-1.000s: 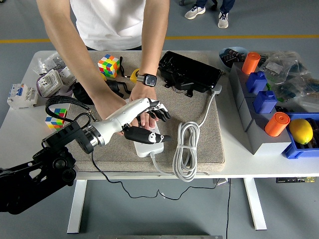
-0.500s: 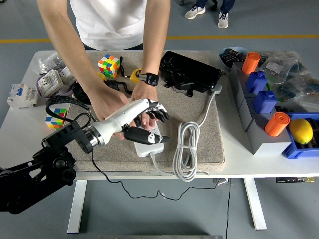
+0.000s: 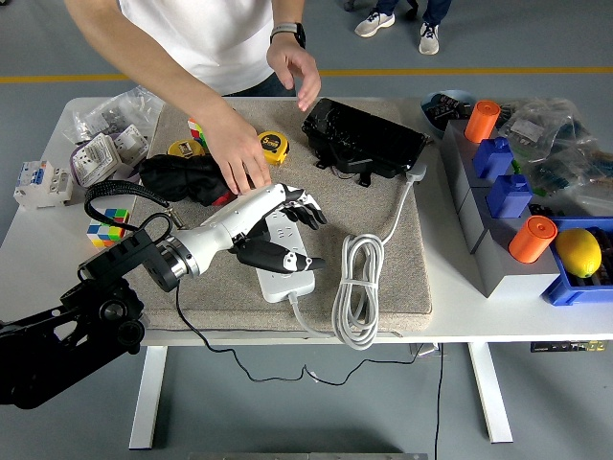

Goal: Put the plug near the board,insert it into the board,press the button,pull the plug out

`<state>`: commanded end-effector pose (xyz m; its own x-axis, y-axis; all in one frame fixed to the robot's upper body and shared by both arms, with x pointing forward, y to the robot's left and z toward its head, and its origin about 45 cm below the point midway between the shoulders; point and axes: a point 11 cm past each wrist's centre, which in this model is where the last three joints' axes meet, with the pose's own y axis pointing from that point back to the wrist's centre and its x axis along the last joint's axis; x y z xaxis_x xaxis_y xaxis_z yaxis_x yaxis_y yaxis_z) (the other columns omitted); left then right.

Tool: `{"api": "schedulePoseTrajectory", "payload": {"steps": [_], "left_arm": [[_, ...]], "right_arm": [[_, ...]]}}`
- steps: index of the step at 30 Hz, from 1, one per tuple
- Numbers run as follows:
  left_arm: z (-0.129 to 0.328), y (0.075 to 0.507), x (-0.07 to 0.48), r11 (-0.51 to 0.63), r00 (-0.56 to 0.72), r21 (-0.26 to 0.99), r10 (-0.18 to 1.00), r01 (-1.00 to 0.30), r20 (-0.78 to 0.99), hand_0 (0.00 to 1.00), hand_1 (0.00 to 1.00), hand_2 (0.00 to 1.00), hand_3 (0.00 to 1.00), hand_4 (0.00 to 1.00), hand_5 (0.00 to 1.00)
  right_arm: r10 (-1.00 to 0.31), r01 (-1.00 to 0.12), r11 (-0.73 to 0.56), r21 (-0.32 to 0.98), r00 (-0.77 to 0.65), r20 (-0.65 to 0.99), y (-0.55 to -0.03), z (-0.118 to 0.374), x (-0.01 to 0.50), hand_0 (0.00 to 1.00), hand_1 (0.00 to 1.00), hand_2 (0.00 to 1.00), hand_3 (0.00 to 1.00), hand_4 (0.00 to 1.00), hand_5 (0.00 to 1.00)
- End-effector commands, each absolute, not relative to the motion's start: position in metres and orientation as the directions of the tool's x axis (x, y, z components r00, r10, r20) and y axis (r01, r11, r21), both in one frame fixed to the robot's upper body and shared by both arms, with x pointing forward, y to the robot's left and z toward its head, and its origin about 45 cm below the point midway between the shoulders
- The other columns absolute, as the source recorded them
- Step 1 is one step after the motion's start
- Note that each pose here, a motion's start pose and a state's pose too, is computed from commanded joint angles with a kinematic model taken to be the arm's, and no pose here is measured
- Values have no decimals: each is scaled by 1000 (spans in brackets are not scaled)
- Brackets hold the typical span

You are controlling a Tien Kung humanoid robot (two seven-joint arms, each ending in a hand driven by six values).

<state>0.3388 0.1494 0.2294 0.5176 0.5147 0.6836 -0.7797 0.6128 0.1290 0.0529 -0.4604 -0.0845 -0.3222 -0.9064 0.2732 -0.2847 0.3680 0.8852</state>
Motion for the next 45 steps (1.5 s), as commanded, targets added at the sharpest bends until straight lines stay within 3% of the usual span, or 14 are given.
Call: {"api": "schedulePoseTrajectory", "payload": {"steps": [18,19,24,25,30,31,36,37,45], "left_arm": [[230,151,340,607,513,134,510,-783,690,562,596,573,600,971,280],[231,152,340,606,512,135,509,-784,692,506,567,563,601,976,290],[234,153,342,604,513,153,484,-782,709,506,567,563,601,976,290],[236,154,342,605,510,156,474,-781,718,315,480,541,638,836,120],[238,155,343,591,525,218,416,-777,743,315,480,541,638,836,120],[238,156,342,584,531,236,405,-777,744,149,187,294,783,661,2],[231,159,340,541,575,342,349,-769,740,149,187,294,783,661,2],[229,160,339,533,584,361,340,-765,737,77,92,206,814,801,2],[206,167,332,450,674,532,255,-718,693,51,99,183,826,787,2]], "right_arm": [[-906,-286,368,885,-323,272,-460,-84,53,620,665,681,587,998,519],[-906,-286,368,885,-323,272,-460,-84,54,620,665,681,587,998,519],[-907,-288,367,885,-323,271,-460,-84,54,620,665,681,587,998,519],[-907,-288,367,884,-323,272,-460,-84,54,620,665,680,587,998,519],[-906,-288,370,883,-324,274,-461,-84,55,620,665,680,587,998,519],[-906,-288,370,883,-324,274,-461,-84,55,620,665,681,587,998,519],[-906,-289,370,883,-325,272,-461,-84,55,620,665,681,587,998,519],[-906,-289,369,883,-325,272,-461,-84,55,621,665,681,587,998,519],[-906,-289,369,883,-325,272,-461,-84,55,620,665,680,587,998,518]]}}
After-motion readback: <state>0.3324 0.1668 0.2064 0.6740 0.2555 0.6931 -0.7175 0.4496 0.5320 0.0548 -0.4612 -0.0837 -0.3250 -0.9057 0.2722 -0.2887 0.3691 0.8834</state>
